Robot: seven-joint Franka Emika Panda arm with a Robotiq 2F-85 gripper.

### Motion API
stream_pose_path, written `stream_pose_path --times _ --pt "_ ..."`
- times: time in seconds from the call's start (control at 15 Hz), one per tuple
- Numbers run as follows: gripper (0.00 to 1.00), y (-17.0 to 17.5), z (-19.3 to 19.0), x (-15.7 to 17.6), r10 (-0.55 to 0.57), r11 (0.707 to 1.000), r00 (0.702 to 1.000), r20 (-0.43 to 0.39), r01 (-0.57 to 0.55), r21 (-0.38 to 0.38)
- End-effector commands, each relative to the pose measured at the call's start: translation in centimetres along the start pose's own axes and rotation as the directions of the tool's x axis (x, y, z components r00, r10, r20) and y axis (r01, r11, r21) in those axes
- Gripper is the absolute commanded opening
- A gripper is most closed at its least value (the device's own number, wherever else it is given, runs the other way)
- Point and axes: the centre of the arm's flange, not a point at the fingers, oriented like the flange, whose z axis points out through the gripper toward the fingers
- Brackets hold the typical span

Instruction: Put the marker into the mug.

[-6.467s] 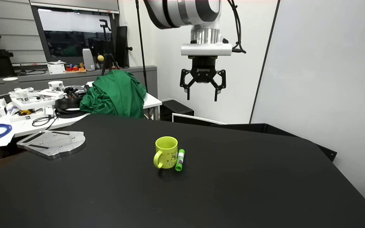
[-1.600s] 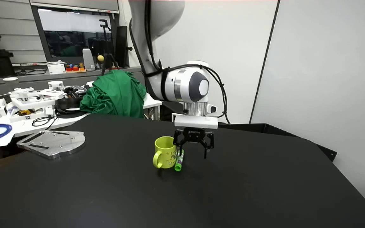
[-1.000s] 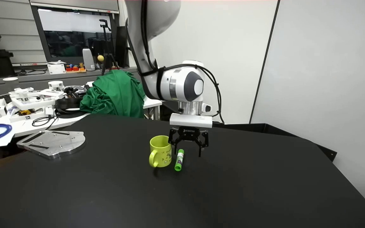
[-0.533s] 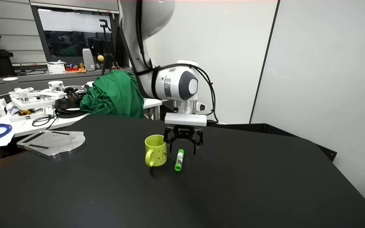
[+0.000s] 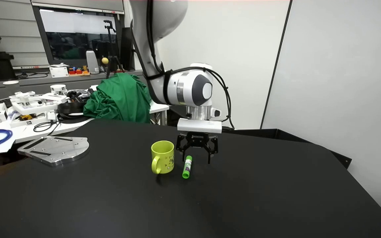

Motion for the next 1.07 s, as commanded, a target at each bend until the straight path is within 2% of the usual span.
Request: stream_pose_path --times 0.0,0.6,1.0 --pt "1.00 0.8 0.9 -0.2 0.028 1.000 1.000 0.000 -0.028 -0.008" --pt "1.00 0.8 3.5 -0.5 0.020 0.999 1.000 0.018 -0.019 -0.029" --pt "1.00 0.5 3.8 -0.4 0.021 0.999 1.000 0.022 -0.021 -0.026"
